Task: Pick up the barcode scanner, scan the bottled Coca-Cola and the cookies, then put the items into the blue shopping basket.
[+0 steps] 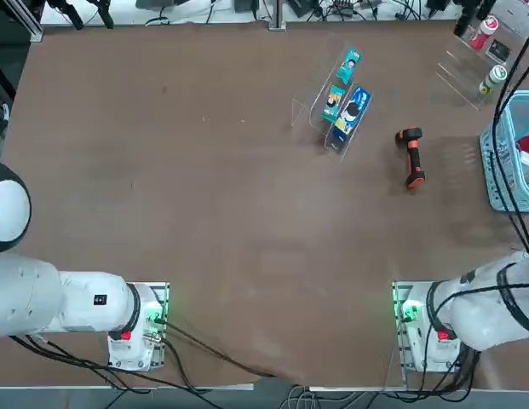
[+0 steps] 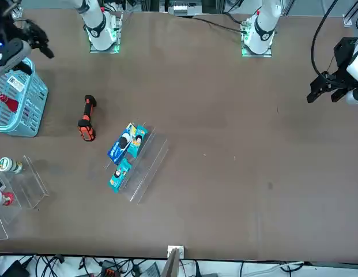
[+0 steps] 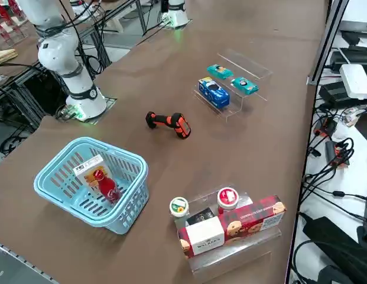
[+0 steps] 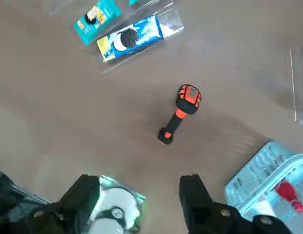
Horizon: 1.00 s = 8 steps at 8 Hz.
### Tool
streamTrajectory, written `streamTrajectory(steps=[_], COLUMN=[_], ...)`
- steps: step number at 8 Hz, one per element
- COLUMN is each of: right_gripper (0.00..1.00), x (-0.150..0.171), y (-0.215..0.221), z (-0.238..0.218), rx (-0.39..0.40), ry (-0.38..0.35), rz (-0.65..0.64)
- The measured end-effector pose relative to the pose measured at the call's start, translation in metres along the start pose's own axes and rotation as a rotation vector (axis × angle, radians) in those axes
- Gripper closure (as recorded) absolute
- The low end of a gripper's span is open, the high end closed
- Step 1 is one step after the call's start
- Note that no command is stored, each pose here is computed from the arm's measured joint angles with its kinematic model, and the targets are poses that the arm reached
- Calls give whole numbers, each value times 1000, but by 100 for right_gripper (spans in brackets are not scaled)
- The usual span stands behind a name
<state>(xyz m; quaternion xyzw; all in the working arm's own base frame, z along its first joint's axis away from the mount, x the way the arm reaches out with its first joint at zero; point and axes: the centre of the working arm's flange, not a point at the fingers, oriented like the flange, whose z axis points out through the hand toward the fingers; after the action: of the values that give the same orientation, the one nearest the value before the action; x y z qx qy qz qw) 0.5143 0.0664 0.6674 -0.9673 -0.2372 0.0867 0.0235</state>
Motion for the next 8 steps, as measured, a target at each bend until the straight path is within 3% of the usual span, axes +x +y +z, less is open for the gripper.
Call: streamTrajectory(steps=[5, 8], right_gripper=[0, 0], x=[-5, 7], y=[-25, -8], z=[1, 19], rx=[-10, -18], ry=[39, 39], rz=[393, 493])
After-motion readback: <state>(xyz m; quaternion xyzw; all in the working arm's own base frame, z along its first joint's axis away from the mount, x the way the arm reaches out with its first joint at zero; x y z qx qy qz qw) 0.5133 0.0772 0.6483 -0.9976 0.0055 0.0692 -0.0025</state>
